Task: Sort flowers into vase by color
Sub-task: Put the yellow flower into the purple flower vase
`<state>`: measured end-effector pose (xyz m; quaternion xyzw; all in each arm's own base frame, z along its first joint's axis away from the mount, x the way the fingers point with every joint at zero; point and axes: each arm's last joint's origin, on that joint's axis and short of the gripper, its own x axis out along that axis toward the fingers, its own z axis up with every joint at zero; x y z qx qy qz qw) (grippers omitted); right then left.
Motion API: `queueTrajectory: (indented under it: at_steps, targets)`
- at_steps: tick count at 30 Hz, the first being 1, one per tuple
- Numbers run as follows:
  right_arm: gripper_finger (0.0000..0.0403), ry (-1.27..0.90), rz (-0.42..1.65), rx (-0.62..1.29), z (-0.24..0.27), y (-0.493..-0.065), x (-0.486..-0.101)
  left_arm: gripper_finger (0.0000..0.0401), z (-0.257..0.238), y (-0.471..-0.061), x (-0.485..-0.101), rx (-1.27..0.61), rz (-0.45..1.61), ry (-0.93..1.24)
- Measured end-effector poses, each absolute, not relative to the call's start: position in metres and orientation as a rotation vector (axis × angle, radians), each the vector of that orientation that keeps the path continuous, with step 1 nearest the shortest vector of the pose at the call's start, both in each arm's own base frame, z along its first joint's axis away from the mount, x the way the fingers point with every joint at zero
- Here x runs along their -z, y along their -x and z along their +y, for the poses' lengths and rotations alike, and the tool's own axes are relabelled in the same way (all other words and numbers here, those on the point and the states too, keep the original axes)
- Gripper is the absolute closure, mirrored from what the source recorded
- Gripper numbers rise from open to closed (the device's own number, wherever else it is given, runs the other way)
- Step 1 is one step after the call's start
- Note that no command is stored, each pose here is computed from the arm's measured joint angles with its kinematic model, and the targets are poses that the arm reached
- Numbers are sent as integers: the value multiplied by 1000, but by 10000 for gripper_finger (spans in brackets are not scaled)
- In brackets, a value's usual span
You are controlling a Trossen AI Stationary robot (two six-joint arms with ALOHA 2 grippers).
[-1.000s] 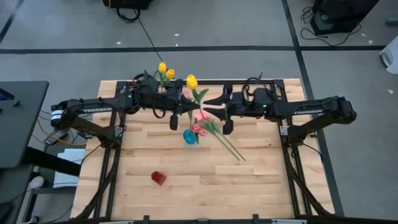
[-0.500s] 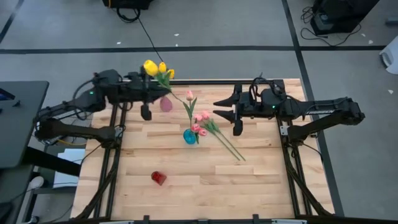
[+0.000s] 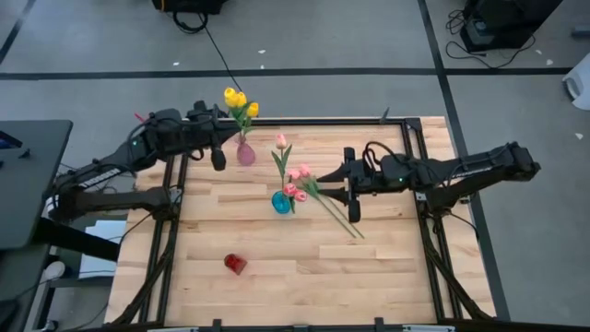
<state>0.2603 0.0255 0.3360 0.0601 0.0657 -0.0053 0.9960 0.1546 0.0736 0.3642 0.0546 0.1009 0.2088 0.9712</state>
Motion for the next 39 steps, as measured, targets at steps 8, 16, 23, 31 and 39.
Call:
queueTrajectory:
  at_steps: [8,16,23,31,39]
  targets:
    - [252,-69,117,40,41,-255,-338,399,93,-149,-335,-540,219,-90]
    - [252,-69,145,41,42,-254,-336,399,109,-144,-314,-623,203,-89]
    - [252,-72,152,48,42,-254,-335,399,112,-144,-295,-585,198,-50]
    - [252,-73,140,63,42,-254,-336,399,112,-144,-292,-572,214,-45]
    - [252,-74,139,62,42,-254,-336,399,110,-143,-317,-554,158,-61]
